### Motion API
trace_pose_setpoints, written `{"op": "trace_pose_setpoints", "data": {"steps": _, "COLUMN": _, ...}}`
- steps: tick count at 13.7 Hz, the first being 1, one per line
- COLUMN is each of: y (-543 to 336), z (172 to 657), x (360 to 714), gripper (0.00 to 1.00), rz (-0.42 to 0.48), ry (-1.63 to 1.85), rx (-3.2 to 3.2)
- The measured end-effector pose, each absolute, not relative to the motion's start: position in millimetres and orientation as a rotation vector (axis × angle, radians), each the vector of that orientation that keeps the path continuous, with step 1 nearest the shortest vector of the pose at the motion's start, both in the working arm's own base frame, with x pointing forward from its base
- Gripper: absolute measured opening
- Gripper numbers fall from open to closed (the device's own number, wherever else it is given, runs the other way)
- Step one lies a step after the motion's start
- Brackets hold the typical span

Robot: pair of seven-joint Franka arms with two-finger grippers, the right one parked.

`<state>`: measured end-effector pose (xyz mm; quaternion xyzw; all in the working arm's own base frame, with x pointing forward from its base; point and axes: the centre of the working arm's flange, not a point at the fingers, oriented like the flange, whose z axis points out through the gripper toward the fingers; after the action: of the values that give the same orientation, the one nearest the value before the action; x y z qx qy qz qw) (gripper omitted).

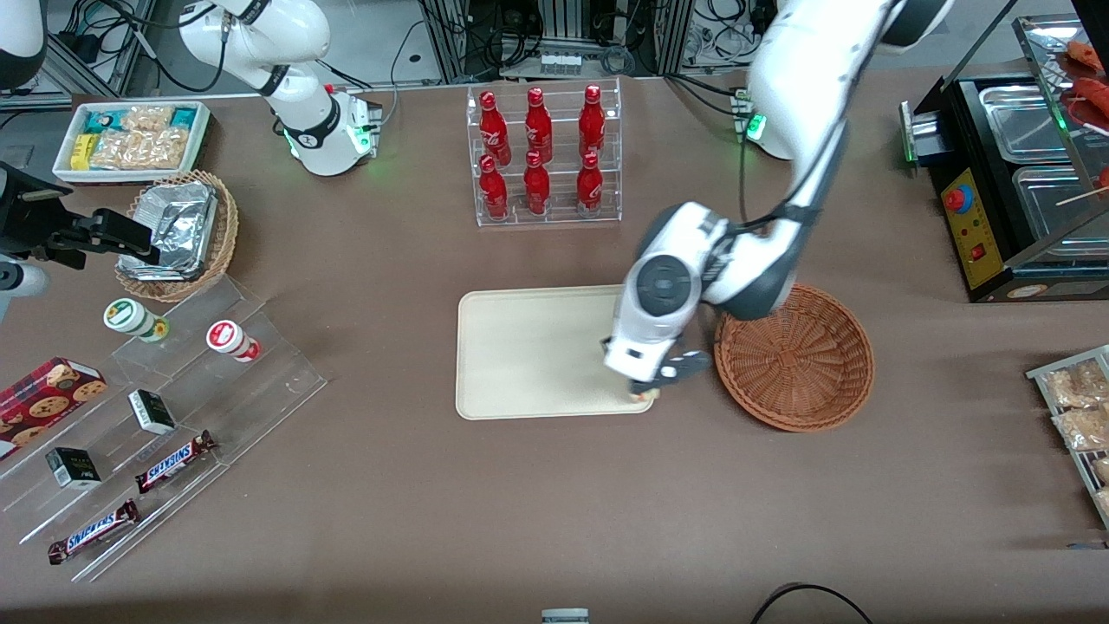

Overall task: Place sandwich from basket to tray
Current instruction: 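Lift the sandwich and carry it with the left gripper over the tray, then lower the sandwich onto the tray and open the left gripper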

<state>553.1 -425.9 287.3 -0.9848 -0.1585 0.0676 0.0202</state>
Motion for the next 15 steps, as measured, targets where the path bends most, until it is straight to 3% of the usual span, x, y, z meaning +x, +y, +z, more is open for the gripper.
{"op": "trace_pose_setpoints", "data": {"steps": 7, "y": -486, "z": 277, "x": 522, "gripper": 0.15, "rz": 0.223, "ry": -0.395, "rx": -3.101}}
{"op": "trace_pose_setpoints", "data": {"steps": 15, "y": -515, "z": 255, "x": 515, "gripper": 0.15, "rz": 0.22, "ry": -0.456, "rx": -3.182}}
